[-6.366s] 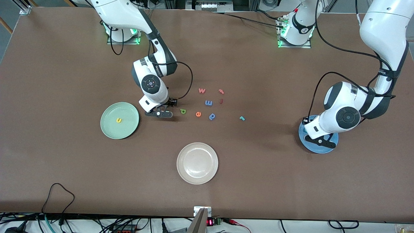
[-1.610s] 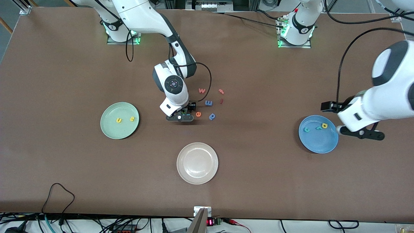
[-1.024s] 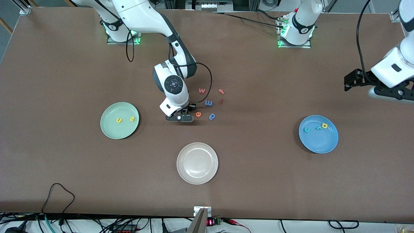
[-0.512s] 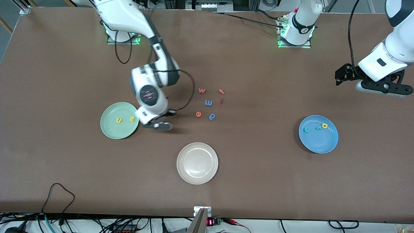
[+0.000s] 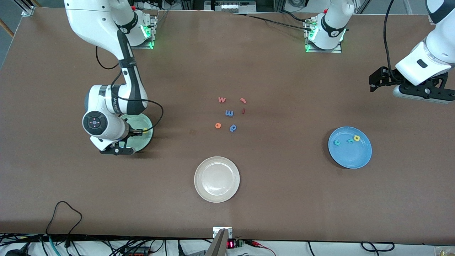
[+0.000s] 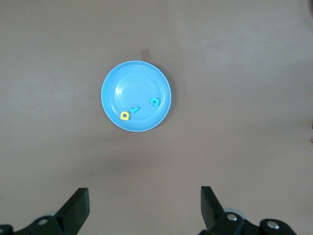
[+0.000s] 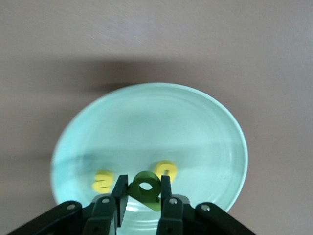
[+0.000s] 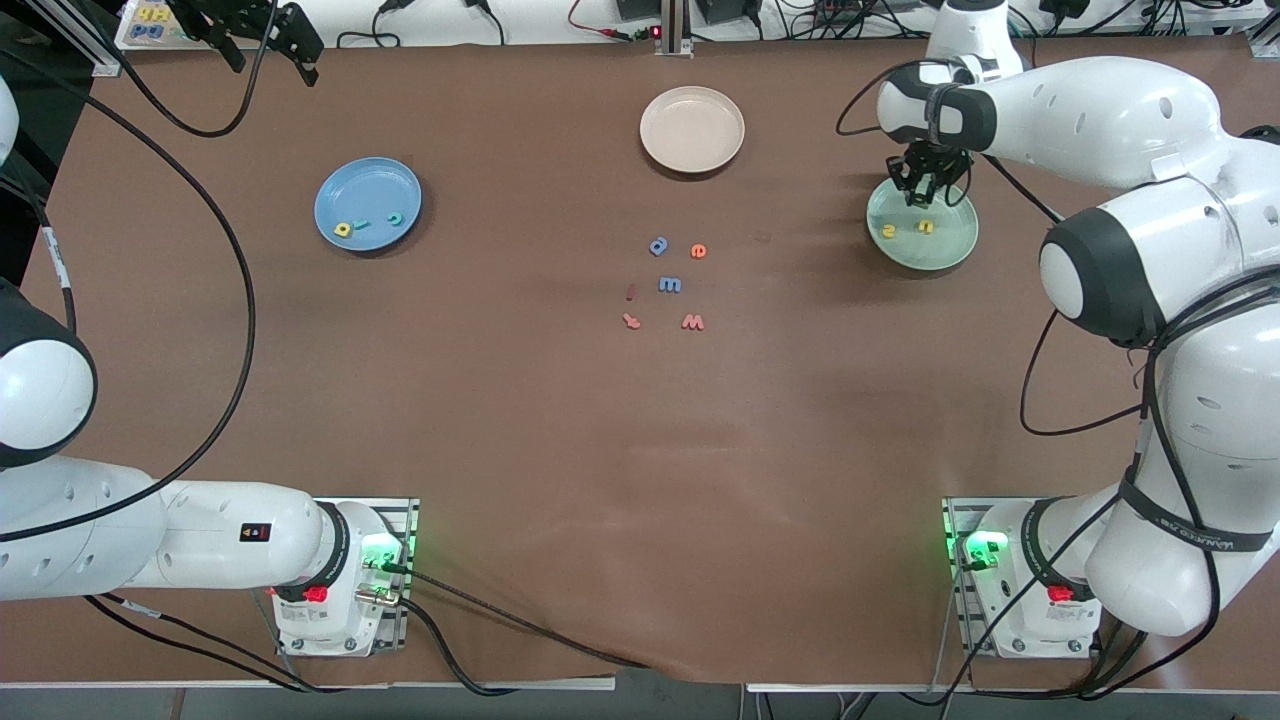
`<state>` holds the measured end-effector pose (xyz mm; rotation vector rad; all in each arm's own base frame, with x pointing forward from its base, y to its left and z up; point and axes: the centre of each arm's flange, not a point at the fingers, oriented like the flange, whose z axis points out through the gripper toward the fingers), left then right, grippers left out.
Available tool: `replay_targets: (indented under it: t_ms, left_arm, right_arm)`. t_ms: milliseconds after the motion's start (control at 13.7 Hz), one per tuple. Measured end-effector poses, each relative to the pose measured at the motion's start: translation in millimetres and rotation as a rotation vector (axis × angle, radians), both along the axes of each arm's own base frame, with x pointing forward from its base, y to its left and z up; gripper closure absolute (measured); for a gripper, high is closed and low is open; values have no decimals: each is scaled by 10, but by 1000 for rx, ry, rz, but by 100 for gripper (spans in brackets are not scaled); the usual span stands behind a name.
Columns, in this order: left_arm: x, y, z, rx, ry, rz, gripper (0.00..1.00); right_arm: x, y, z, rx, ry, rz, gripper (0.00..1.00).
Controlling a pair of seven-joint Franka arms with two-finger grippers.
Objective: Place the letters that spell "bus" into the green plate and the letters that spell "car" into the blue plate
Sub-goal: 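Grasp the green p with the right gripper and drop it on the green plate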
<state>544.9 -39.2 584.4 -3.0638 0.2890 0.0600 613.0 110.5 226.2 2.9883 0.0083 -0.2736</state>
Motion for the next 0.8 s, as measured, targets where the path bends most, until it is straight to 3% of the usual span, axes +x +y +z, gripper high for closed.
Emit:
replay_targets:
  t_ms: [293, 805]
  left_arm:
    - [-7, -32, 64, -32, -2, 3, 0]
    - [-9, -79, 95, -33, -6, -5, 0]
  right_arm:
    - [-344, -30, -354, -4, -31, 17, 69]
    - [-401, 57, -252, 18, -43, 25, 69]
